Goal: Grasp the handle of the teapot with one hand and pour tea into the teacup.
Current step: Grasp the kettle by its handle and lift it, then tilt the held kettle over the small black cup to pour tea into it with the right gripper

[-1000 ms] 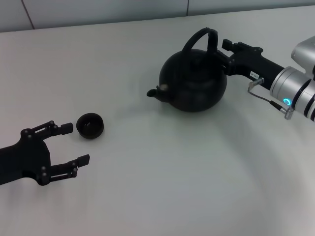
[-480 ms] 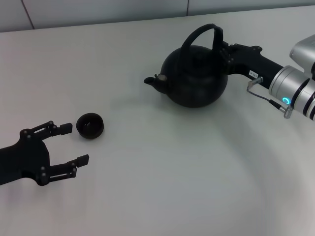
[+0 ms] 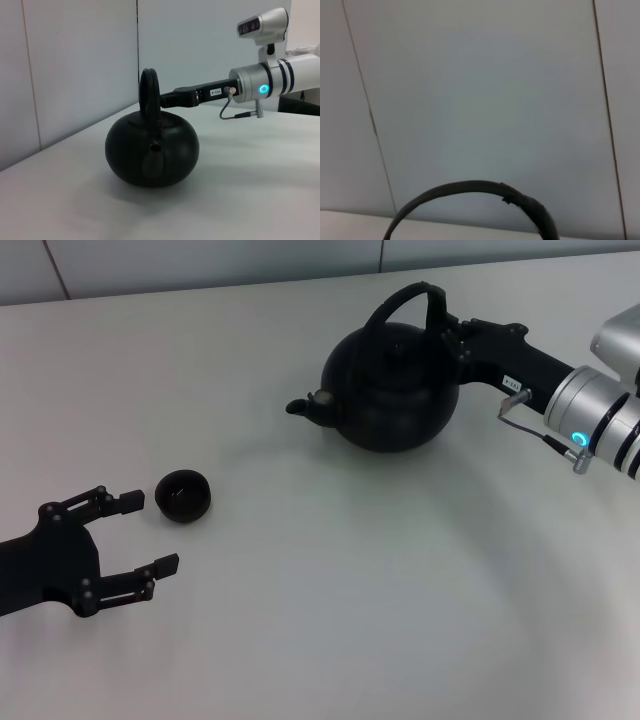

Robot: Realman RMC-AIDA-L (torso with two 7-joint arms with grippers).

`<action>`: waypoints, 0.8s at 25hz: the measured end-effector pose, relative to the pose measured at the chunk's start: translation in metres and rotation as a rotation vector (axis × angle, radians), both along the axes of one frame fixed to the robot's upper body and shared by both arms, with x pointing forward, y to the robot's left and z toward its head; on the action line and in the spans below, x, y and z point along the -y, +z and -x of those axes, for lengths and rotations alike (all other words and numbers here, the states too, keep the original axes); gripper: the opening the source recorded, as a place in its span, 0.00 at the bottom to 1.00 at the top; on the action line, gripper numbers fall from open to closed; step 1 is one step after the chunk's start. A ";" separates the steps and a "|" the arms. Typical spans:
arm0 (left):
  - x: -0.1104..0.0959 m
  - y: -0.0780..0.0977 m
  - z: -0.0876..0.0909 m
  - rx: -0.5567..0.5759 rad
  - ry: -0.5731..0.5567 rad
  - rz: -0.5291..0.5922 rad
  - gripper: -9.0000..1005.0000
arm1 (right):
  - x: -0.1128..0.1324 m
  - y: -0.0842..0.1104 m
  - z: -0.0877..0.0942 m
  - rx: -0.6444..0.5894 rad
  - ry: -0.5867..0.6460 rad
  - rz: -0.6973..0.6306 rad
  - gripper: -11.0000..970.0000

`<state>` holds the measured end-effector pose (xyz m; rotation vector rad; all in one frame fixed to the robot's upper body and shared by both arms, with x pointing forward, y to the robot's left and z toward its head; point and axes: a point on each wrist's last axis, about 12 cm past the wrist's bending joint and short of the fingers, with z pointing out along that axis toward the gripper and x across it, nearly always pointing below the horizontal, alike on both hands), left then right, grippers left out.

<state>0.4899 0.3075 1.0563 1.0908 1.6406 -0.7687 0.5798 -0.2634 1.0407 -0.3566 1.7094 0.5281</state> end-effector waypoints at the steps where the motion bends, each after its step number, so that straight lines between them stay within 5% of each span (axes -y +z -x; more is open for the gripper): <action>1: 0.000 0.000 0.000 0.000 0.000 0.000 0.84 | 0.000 0.000 0.000 0.000 0.000 0.000 0.10; 20: -0.002 -0.003 0.006 -0.013 0.007 0.007 0.84 | -0.040 0.024 -0.025 0.062 0.157 0.031 0.09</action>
